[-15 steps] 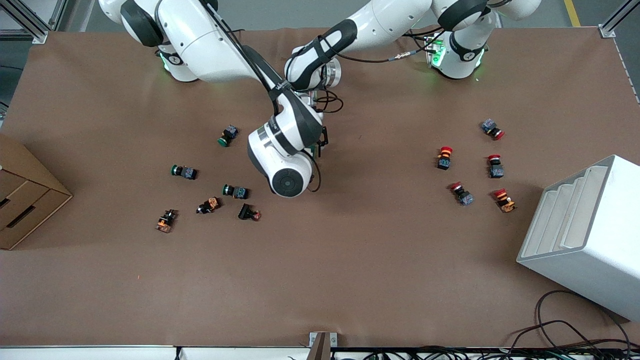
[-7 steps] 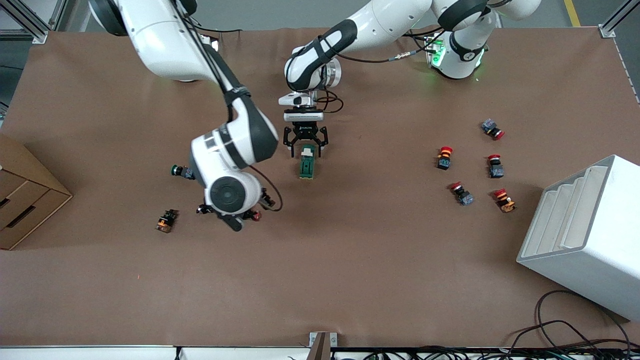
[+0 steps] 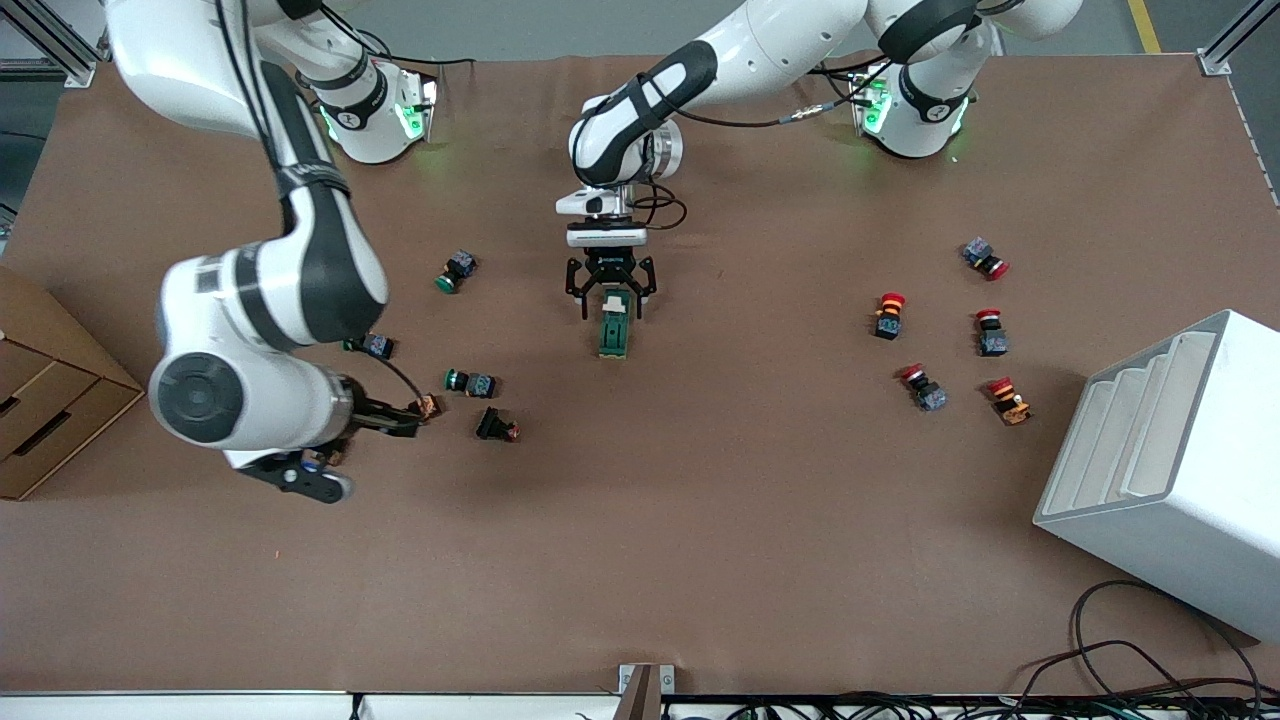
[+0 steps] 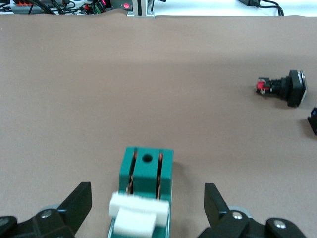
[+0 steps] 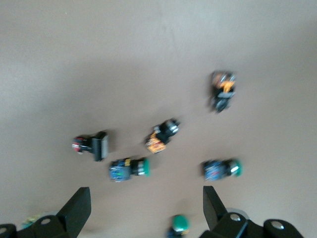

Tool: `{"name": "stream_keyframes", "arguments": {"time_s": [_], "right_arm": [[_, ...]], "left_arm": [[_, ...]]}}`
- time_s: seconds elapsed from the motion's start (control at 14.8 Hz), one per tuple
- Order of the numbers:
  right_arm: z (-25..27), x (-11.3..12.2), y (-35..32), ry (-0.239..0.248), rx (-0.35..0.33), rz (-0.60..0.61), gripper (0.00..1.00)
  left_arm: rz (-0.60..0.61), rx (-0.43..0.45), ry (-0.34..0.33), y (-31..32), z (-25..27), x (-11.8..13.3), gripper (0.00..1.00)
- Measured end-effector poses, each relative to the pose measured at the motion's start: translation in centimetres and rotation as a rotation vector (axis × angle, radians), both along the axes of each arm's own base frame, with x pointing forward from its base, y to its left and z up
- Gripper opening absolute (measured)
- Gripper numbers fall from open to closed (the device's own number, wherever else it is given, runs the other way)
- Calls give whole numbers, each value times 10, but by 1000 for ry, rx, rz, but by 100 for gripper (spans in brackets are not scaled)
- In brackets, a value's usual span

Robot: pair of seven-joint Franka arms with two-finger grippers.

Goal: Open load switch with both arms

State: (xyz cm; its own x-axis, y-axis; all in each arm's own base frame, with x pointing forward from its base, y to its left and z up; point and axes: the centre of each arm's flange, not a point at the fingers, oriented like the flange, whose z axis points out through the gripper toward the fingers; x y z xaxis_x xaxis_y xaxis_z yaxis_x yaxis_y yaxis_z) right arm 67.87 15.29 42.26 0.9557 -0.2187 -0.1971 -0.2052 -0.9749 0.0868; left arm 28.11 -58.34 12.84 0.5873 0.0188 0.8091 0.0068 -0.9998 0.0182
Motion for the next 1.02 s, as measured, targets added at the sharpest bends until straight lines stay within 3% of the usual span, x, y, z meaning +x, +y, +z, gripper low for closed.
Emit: {"name": "stream_keyframes", "arguments": {"time_s": [0.2,0.47,0.61,1.02], "right_arm": [[39,-1,-72,-28,45,159,100],[81,-14,-171,-42,52,214,100],[98,-26,-186,-15,22,215,100],[125,-40,-199,-7,19,195,100]], "left_arm": [[17,-7,-7,0,6,14,100],[49,16,14,-2,20,36,100],[60,29,29,-5,27,43,100],[85,17,33,-4,43,52,100]]}}
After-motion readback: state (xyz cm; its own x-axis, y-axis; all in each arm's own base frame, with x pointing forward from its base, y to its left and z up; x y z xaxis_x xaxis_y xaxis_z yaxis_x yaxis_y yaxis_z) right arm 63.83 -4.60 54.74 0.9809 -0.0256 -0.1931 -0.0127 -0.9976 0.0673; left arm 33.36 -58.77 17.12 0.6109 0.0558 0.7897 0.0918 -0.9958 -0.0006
